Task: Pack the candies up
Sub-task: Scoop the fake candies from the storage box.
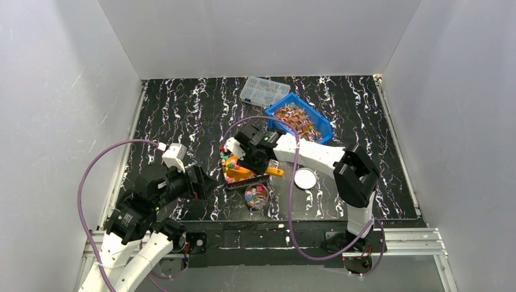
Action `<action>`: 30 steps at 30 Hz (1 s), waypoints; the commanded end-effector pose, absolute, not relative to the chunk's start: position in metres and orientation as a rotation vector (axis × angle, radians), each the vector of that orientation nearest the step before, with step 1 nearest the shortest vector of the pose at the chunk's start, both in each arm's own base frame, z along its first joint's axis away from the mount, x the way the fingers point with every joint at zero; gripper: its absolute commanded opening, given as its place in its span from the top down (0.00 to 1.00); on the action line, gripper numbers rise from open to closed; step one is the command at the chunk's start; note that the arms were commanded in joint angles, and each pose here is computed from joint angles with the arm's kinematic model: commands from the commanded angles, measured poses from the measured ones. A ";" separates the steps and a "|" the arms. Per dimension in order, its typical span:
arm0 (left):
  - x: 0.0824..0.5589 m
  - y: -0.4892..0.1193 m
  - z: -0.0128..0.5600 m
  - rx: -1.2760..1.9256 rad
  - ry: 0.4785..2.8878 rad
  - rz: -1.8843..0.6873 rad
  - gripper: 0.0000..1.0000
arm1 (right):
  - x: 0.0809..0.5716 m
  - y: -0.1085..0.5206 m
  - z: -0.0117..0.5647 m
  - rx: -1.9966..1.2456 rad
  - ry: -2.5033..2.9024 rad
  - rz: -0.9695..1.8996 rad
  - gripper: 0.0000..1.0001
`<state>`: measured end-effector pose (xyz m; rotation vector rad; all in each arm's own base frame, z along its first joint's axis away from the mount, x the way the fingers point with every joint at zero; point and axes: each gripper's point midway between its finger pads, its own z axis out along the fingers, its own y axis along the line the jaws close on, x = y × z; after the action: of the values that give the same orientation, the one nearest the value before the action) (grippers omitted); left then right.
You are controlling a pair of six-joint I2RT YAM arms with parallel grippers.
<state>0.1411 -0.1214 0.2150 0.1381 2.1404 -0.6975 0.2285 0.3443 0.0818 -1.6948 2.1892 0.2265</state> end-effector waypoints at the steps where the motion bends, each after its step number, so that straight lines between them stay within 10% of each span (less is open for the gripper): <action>1: 0.144 -0.118 0.211 0.129 2.147 -0.670 0.05 | 0.235 0.352 0.106 -1.591 2.131 0.309 0.99; 30: 0.147 -0.118 0.207 0.118 2.168 -0.655 0.05 | 0.178 0.278 0.170 -1.373 2.204 0.266 0.99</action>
<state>0.1444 -0.1196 0.2118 0.1252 2.1542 -0.6739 0.1952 0.2923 0.1544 -1.4463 2.1704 0.2943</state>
